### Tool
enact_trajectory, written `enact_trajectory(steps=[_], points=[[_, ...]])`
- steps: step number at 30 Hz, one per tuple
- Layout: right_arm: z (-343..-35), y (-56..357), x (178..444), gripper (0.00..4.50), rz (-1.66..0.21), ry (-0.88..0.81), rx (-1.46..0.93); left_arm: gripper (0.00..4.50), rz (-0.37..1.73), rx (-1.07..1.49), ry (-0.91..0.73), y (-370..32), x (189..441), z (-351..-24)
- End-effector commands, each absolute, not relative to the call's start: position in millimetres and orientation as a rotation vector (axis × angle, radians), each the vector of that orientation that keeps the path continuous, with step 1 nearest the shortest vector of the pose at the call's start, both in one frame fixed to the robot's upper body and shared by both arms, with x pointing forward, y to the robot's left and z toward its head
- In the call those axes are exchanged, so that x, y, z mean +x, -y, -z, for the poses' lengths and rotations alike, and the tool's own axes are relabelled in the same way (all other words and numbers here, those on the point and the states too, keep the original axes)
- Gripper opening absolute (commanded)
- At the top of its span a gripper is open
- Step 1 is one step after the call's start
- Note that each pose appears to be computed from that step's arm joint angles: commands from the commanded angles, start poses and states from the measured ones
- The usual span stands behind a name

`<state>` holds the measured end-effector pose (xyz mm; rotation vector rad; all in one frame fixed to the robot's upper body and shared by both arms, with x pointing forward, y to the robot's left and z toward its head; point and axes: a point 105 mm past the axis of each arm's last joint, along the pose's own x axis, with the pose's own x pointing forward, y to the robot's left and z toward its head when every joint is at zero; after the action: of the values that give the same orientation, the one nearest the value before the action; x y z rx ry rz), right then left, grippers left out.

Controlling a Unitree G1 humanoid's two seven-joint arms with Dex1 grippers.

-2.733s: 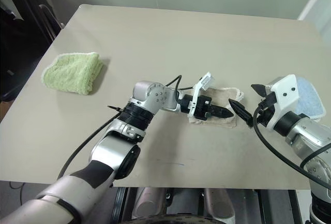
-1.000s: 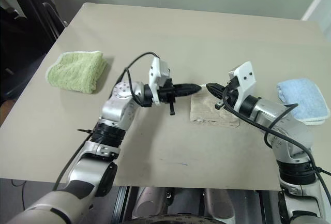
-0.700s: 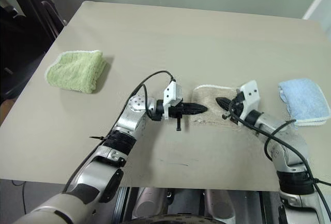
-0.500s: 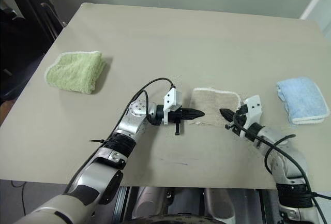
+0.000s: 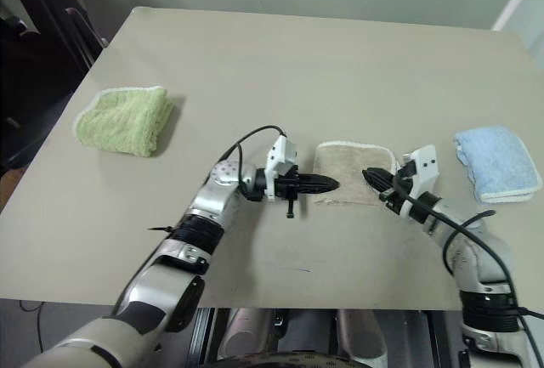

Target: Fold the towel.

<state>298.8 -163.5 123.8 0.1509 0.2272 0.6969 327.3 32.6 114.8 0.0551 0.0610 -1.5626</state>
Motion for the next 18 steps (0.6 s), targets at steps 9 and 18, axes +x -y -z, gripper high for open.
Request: enact_trajectory(steps=[9, 18], points=[[-189.2, 178.5, 285.4, 4.50, -0.899, -0.240, 0.287, 4.05, 1.544, -0.059, -0.046, -89.0, 319.4, -179.6], [-154.8, 215.8, 306.5, 4.50, -0.812, -0.527, 0.352, 4.47, 1.347, 0.061, -0.067, -116.0, 321.5, -164.2]])
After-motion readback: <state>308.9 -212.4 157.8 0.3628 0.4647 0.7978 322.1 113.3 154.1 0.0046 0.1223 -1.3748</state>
